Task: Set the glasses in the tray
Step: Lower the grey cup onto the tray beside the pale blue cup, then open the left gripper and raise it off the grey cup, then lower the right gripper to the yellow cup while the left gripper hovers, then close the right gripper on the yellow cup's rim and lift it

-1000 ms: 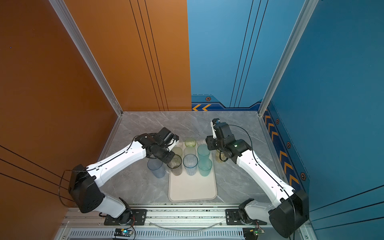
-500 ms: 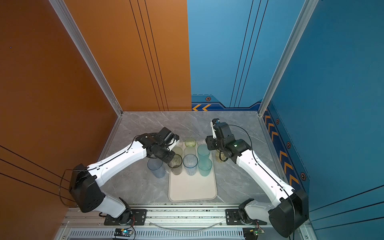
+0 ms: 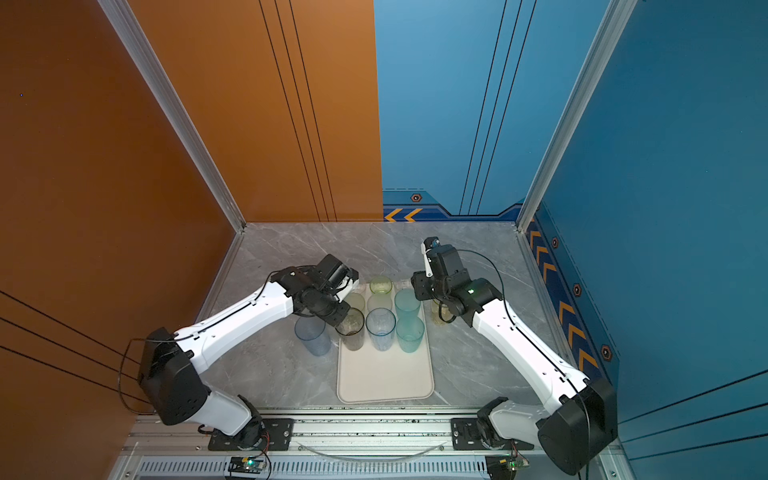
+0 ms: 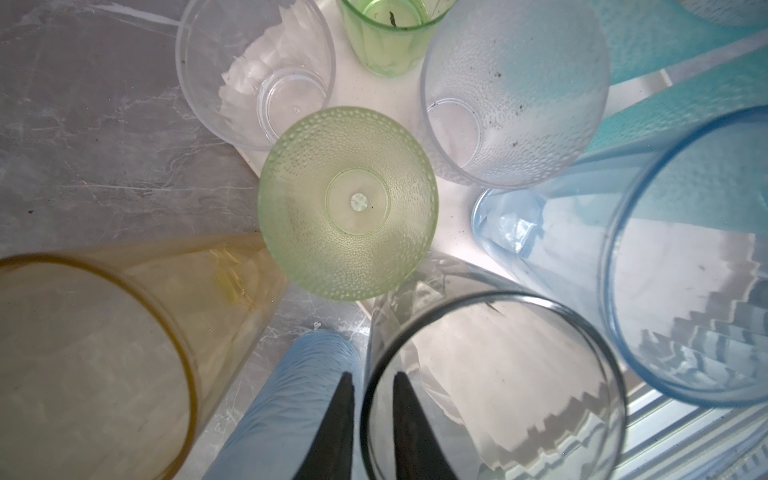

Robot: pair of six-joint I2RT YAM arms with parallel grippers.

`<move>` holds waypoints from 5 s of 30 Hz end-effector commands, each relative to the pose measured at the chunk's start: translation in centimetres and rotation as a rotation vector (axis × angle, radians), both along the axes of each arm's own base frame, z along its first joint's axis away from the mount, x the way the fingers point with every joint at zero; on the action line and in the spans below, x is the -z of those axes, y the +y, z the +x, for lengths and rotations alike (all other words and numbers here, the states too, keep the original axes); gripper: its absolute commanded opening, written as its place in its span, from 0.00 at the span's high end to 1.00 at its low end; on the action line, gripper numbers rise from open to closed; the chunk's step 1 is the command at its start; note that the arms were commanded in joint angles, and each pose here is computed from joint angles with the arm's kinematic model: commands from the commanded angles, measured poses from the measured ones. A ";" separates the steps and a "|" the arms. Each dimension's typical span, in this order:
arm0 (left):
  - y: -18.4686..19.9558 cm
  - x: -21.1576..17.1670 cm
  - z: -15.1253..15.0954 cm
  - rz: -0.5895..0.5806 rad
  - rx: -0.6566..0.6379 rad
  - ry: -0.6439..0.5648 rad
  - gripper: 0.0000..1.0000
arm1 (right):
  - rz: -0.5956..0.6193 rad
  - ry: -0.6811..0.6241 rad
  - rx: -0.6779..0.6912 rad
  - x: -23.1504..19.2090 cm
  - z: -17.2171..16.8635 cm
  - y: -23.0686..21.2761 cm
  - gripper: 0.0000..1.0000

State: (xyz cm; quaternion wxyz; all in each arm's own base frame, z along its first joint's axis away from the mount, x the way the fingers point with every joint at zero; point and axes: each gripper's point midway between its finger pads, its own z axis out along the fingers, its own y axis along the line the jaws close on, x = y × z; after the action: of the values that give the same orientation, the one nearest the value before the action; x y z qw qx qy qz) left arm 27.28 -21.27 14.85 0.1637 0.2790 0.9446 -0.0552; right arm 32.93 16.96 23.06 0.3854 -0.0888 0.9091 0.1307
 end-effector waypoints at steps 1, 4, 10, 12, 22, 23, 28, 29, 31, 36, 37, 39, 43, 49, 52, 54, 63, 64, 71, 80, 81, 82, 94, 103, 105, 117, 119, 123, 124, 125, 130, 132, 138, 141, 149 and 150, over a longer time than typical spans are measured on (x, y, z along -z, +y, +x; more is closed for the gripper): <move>0.5 -0.9 0.1 -0.009 -0.001 -0.031 0.76 | 0.014 0.004 -0.005 -0.5 0.1 0.1 0.51; 0.6 -1.5 0.2 -0.025 -0.004 -0.050 0.71 | 0.014 0.008 -0.007 -0.4 0.1 0.2 0.51; 0.6 -3.0 0.2 -0.059 -0.005 -0.086 0.70 | 0.015 0.014 -0.011 -0.3 0.1 0.3 0.51; 0.6 -3.7 0.3 -0.073 -0.004 -0.104 0.71 | 0.015 0.013 -0.010 -0.3 0.2 0.3 0.51; 1.3 -9.1 2.1 -0.203 -0.070 -0.354 0.73 | 0.000 0.060 0.015 1.4 0.1 0.1 0.50; 1.4 -9.8 2.4 -0.222 -0.090 -0.390 0.72 | -0.001 0.063 0.017 1.5 0.1 0.1 0.50; 2.3 -12.6 3.7 -0.306 -0.166 -0.528 0.72 | -0.057 0.056 0.031 0.9 0.1 -0.5 0.50; 2.6 -13.0 3.8 -0.317 -0.181 -0.550 0.71 | -0.078 0.055 0.043 0.9 0.0 -1.0 0.50; 3.3 -13.7 4.0 -0.334 -0.213 -0.589 0.70 | -0.108 0.049 0.069 0.8 0.0 -1.8 0.50; 5.4 -14.3 4.5 -0.384 -0.304 -0.648 0.70 | -0.122 0.041 0.180 1.1 -0.4 -4.8 0.50; 5.8 -14.3 4.6 -0.391 -0.319 -0.658 0.69 | -0.118 0.046 0.210 1.3 -0.4 -5.6 0.50; 6.7 -14.7 4.7 -0.400 -0.347 -0.681 0.69 | -0.116 0.059 0.266 1.8 -0.6 -7.3 0.50; 8.5 -13.3 4.9 -0.365 -0.391 -0.666 0.68 | -0.196 0.108 0.411 2.9 -1.3 -12.0 0.50; 10.3 -12.5 5.0 -0.336 -0.434 -0.669 0.68 | -0.160 0.173 0.478 4.1 -2.0 -14.6 0.50; 10.4 -12.2 5.1 -0.346 -0.439 -0.662 0.68 | -0.149 0.191 0.476 4.7 -2.2 -14.6 0.52; 10.4 -11.8 5.2 -0.342 -0.439 -0.652 0.68 | -0.132 0.216 0.458 5.3 -2.3 -14.2 0.54; 10.5 -10.9 5.1 -0.334 -0.441 -0.630 0.68 | -0.037 0.232 0.419 5.5 -1.7 -12.9 0.60; 10.6 -10.8 5.1 -0.333 -0.442 -0.629 0.68 | -0.036 0.235 0.417 5.5 -1.7 -12.9 0.61; 10.7 -10.4 4.9 -0.332 -0.446 -0.621 0.68 | -0.011 0.257 0.384 5.6 -1.2 -12.0 0.68; 10.7 -10.1 5.0 -0.335 -0.446 -0.609 0.68 | -0.015 0.288 0.367 6.2 -1.1 -11.8 0.71; 10.7 -10.1 5.0 -0.336 -0.445 -0.607 0.68 | -0.014 0.294 0.365 6.3 -1.0 -11.7 0.71; 10.7 -10.0 5.1 -0.337 -0.444 -0.605 0.68 | -0.013 0.295 0.364 6.3 -1.0 -11.7 0.72; 10.5 -9.9 5.1 -0.341 -0.441 -0.598 0.68 | -0.028 0.320 0.354 7.0 -0.3 -11.5 0.76; 10.5 -9.7 5.2 -0.339 -0.441 -0.592 0.68 | -0.046 0.354 0.350 7.8 0.0 -11.5 0.79; 10.5 -9.7 5.2 -0.339 -0.441 -0.591 0.68 | -0.049 0.356 0.350 7.9 0.1 -11.5 0.80; 10.5 -9.5 5.2 -0.340 -0.440 -0.584 0.68 | -0.065 0.384 0.345 8.8 0.3 -11.5 0.87; 10.5 -9.4 5.2 -0.338 -0.441 -0.582 0.68 | -0.065 0.387 0.342 8.9 0.3 -11.4 0.89; 10.6 -9.3 5.2 -0.337 -0.443 -0.581 0.68 | -0.072 0.390 0.341 8.9 0.3 -11.5 0.92; 10.6 -9.2 5.2 -0.337 -0.442 -0.578 0.68 | -0.074 0.394 0.338 9.0 0.2 -11.5 0.93; 10.5 -9.3 5.2 -0.339 -0.441 -0.578 0.68 | -0.079 0.393 0.337 8.9 0.2 -11.5 0.94; 10.4 -9.2 5.3 -0.342 -0.438 -0.573 0.68 | -0.101 0.384 0.336 8.5 -0.2 -11.9 0.98; 10.3 -9.2 5.3 -0.344 -0.436 -0.569 0.68 | -0.116 0.373 0.340 8.1 -0.4 -12.1 1.00; 9.8 -8.7 5.6 -0.352 -0.428 -0.543 0.69 | -0.161 0.296 0.365 6.0 -1.1 -13.2 1.00; 9.6 -8.5 5.7 -0.356 -0.424 -0.531 0.69 | -0.156 0.228 0.375 3.9 -1.5 -13.6 1.00; 9.3 -8.3 6.1 -0.352 -0.423 -0.518 0.69 | -0.110 0.026 0.296 -2.6 -3.6 -12.7 1.00; 9.2 -8.2 6.2 -0.352 -0.422 -0.516 0.69 | -0.104 -0.001 0.281 -3.4 -4.0 -12.4 1.00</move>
State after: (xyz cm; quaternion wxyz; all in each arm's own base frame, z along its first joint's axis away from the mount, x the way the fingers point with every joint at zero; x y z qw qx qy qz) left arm 33.21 -11.73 22.62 0.4504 0.0524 0.8860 -0.0974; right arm 29.59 4.02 23.15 0.3528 0.0461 0.9342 0.0241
